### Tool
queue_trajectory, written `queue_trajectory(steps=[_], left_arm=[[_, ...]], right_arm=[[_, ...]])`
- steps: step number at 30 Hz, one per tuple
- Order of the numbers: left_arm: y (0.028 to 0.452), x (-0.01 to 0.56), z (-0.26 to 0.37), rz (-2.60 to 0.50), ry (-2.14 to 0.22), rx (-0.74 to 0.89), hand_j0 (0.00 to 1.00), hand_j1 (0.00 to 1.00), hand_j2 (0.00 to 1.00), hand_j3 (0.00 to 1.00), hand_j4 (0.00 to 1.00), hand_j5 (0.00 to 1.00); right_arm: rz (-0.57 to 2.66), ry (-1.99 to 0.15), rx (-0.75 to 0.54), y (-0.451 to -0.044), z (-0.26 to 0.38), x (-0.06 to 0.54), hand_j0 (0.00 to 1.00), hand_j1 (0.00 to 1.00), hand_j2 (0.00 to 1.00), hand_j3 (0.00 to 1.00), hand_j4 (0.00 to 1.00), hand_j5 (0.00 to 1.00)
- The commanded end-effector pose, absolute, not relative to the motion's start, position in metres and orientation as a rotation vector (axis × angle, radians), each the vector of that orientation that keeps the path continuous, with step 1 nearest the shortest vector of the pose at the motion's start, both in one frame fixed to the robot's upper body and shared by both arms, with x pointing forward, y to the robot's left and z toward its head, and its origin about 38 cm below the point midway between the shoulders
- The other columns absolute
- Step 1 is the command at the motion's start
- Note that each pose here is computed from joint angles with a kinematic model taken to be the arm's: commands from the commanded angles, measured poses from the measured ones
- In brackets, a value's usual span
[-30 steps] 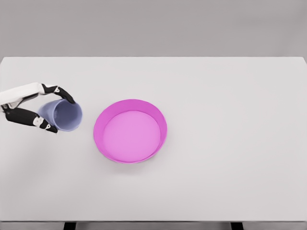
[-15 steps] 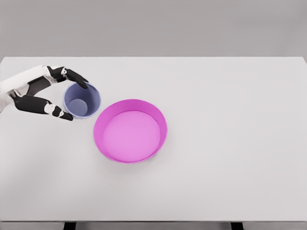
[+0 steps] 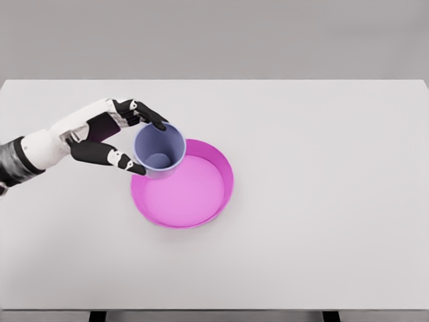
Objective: Flip the cup with left arm and place it on the plate
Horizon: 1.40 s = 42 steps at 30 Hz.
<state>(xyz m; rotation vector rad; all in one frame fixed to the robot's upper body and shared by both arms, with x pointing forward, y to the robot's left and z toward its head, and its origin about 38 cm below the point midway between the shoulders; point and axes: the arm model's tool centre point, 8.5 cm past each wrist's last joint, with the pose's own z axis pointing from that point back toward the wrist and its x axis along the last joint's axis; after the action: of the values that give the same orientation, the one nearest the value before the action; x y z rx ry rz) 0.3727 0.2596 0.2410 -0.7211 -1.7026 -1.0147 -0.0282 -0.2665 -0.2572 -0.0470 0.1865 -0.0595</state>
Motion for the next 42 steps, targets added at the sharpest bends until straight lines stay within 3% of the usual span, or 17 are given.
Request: queue_trajectory(steps=[1, 9, 19, 42], left_arm=[[0.245, 0.371, 0.232, -0.993, -1.690, -0.776, 0.60, 0.60, 0.60, 0.60, 0.60, 0.60], [0.219, 0.371, 0.222, -0.930, -1.696, -0.884, 0.61, 0.61, 0.61, 0.61, 0.61, 0.61], [0.224, 0.386, 0.180, -0.859, -1.588, -0.842, 0.61, 0.61, 0.61, 0.61, 0.61, 0.61], [0.230, 0.392, 0.154, -0.853, -1.533, -0.782, 0.63, 0.63, 0.63, 0.63, 0.63, 0.63]], right_arm=[[-0.059, 0.187, -0.047, -0.267, -0.257, -0.028, 1.00, 1.00, 1.00, 1.00, 1.00, 1.00], [-0.059, 0.187, -0.047, -0.267, -0.257, -0.028, 1.00, 1.00, 1.00, 1.00, 1.00, 1.00], [-0.059, 0.187, -0.047, -0.267, -0.257, -0.028, 1.00, 1.00, 1.00, 1.00, 1.00, 1.00], [-0.059, 0.187, -0.047, -0.267, -0.257, -0.028, 1.00, 1.00, 1.00, 1.00, 1.00, 1.00]])
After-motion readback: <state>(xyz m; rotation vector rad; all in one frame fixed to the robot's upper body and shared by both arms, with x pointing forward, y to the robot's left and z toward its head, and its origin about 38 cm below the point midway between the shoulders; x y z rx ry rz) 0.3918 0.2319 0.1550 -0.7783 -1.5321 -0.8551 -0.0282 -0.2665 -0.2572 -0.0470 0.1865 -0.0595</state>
